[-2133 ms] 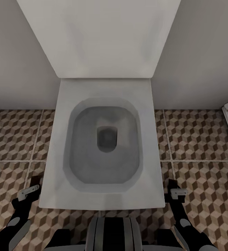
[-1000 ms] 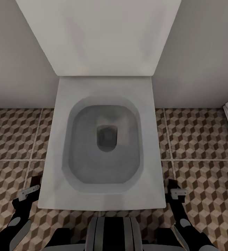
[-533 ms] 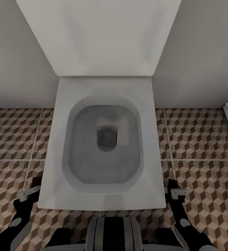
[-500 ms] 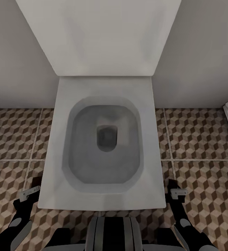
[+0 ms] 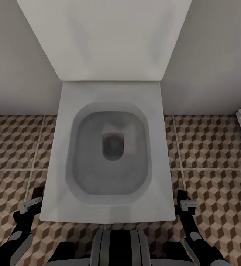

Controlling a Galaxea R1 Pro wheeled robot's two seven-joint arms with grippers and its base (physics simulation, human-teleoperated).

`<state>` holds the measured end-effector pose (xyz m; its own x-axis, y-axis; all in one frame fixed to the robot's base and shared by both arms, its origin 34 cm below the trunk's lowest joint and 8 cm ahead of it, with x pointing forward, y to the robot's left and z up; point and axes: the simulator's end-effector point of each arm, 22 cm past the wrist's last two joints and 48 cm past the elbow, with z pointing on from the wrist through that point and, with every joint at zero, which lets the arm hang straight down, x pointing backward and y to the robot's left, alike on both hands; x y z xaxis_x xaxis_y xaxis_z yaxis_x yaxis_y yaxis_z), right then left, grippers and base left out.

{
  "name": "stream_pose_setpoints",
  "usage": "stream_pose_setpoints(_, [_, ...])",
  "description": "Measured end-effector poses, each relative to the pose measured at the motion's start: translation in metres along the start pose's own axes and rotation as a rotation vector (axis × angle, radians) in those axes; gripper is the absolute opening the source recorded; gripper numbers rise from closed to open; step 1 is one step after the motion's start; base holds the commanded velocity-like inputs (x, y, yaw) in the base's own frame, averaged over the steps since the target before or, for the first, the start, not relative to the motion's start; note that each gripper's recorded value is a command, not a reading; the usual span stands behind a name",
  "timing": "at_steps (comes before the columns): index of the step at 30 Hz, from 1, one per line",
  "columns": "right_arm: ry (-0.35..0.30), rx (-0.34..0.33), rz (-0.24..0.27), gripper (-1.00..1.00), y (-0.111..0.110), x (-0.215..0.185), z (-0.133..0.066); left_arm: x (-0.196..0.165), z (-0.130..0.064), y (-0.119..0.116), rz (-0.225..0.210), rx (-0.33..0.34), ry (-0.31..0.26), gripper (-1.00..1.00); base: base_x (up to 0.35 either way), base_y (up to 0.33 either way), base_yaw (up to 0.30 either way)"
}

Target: Take the four mousetraps from the cabinet in the bathroom and place them on the bathroom floor. Make sure all four end up on the same floor surface, and ensure that at least two of them are either under or directly next to the same bathroom sink.

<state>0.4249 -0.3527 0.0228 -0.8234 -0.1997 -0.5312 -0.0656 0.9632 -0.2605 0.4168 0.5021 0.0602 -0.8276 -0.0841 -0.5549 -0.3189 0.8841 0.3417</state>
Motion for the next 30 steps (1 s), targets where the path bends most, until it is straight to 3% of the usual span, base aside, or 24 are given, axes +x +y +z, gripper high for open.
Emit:
stream_pose_setpoints(21, [0.001, 0.004, 0.003, -1.00, -0.0010, 0.0004, -0.0001, 0.0017, -0.0007, -0.0027, 0.000, 0.005, 0.004, -1.00, 0.000, 0.000, 0.000])
stream_pose_setpoints(22, [0.001, 0.004, 0.003, 1.00, -0.0010, 0.0004, -0.0001, 0.0016, -0.0007, -0.0027, 0.000, 0.005, 0.004, -1.00, 0.000, 0.000, 0.000])
stream_pose_setpoints(30, [-0.001, 0.008, 0.008, 1.00, -0.0030, 0.0001, -0.0001, 0.0013, -0.0006, -0.0022, -0.001, 0.003, 0.002, -1.00, 0.000, 0.000, 0.000])
